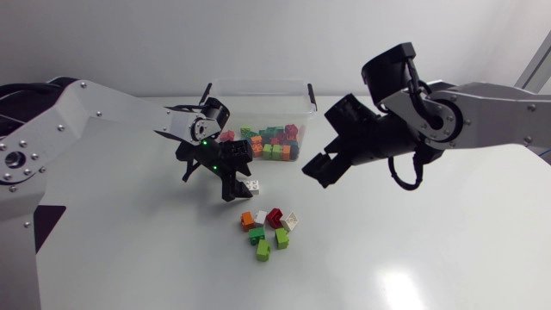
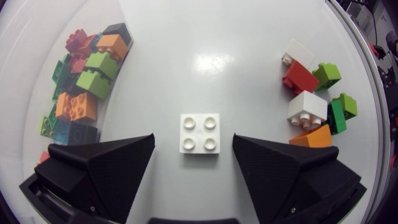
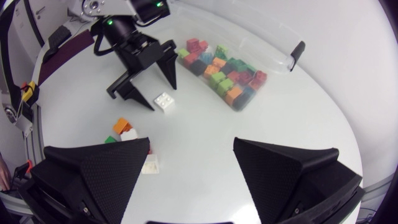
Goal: Place the duplo bricks in the container
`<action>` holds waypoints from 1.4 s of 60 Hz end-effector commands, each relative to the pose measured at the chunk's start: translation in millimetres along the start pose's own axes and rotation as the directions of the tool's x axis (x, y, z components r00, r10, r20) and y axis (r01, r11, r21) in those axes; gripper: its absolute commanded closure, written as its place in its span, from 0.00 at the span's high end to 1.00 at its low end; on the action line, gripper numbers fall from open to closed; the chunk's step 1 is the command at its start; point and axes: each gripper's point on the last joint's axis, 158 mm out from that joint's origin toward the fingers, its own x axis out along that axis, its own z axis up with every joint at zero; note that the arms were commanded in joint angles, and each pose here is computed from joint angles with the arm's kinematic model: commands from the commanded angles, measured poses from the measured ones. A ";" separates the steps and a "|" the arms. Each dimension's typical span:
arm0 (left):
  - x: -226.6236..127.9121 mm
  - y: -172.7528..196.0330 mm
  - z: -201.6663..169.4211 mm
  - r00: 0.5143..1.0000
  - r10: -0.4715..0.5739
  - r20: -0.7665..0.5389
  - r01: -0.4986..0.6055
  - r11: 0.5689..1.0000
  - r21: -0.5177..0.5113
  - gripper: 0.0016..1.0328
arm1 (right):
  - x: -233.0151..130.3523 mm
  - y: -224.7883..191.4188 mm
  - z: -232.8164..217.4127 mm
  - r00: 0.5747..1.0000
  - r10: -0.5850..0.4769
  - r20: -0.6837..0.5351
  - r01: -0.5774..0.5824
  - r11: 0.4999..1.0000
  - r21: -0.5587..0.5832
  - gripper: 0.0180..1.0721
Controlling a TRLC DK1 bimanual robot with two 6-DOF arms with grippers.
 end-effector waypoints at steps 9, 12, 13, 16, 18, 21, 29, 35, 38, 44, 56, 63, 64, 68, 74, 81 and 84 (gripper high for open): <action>13.3 -9.3 -3.1 0.998 -0.062 -0.011 0.062 0.998 0.025 0.39 | 13.2 30.4 -50.5 0.990 0.039 -0.135 -0.047 0.997 -0.060 0.93; 14.7 -12.6 -3.5 0.997 -0.071 -0.013 0.072 0.997 0.025 0.29 | 17.0 33.7 -56.6 0.987 0.043 -0.156 -0.054 0.996 -0.064 0.93; 15.1 -13.8 -3.5 0.997 -0.075 -0.015 0.075 0.997 0.026 0.26 | 19.0 35.4 -59.9 0.985 0.046 -0.168 -0.058 0.996 -0.064 0.93; 15.7 -16.2 -5.1 0.996 -0.083 -0.019 0.084 0.996 0.023 0.25 | 23.0 40.2 -65.1 0.981 0.052 -0.187 -0.067 0.995 -0.071 0.93; 15.5 -17.5 -5.8 0.996 -0.088 -0.021 0.089 0.996 0.022 0.25 | 25.0 42.2 -67.7 0.979 0.055 -0.196 -0.070 0.995 -0.073 0.93; 15.1 -21.7 -7.0 0.994 -0.102 -0.028 0.103 0.994 0.022 0.24 | 29.7 46.8 -72.9 0.974 0.061 -0.216 -0.079 0.994 -0.075 0.93; 8.7 -25.0 -7.3 0.992 -0.117 -0.036 0.118 0.993 0.012 0.24 | 44.2 52.2 -85.0 0.963 0.061 -0.264 -0.085 0.993 -0.081 0.93; -3.2 -28.1 -6.4 0.991 -0.127 -0.042 0.127 0.992 0.007 0.24 | 55.3 54.7 -90.7 0.954 0.049 -0.296 -0.079 0.993 -0.092 0.93; -9.5 -29.8 -6.7 0.990 -0.131 -0.045 0.131 0.991 0.007 0.24 | 58.8 54.9 -90.8 0.952 0.046 -0.303 -0.077 0.993 -0.091 0.93; -23.1 -30.7 -7.7 0.992 -0.118 -0.042 0.118 0.993 0.000 0.24 | 64.7 59.2 -91.2 0.948 0.046 -0.316 -0.082 0.991 -0.101 0.92; -48.3 -31.6 -11.0 0.996 -0.086 -0.025 0.086 0.996 -0.016 0.24 | 75.4 61.4 -92.6 0.940 0.040 -0.337 -0.076 0.993 -0.094 0.92; -66.3 -34.1 -6.7 0.998 -0.061 -0.002 0.061 0.998 -0.015 0.24 | 80.4 59.0 -91.9 0.937 0.033 -0.348 -0.070 0.993 -0.094 0.92; -68.5 -34.1 -5.7 0.998 -0.058 0.003 0.058 0.998 -0.016 0.24 | 81.0 58.6 -91.5 0.937 0.031 -0.348 -0.068 0.993 -0.094 0.92; -80.2 -33.7 -0.6 0.999 -0.037 0.020 0.038 0.999 -0.014 0.24 | 84.1 58.5 -90.8 0.935 0.031 -0.352 -0.069 0.993 -0.095 0.90; -97.1 -33.7 8.5 0.999 -0.006 0.046 0.007 1.000 -0.006 0.24 | 89.6 59.1 -90.1 0.931 0.032 -0.363 -0.071 0.993 -0.097 0.89; -117.4 -32.8 23.0 0.996 0.031 0.082 -0.031 0.999 -0.007 0.24 | 95.9 59.7 -87.3 0.928 0.031 -0.370 -0.072 0.993 -0.097 0.88; -126.4 -32.1 30.7 0.994 0.049 0.102 -0.049 0.999 -0.001 0.24 | 98.3 59.8 -86.8 0.927 0.030 -0.375 -0.072 0.993 -0.098 0.85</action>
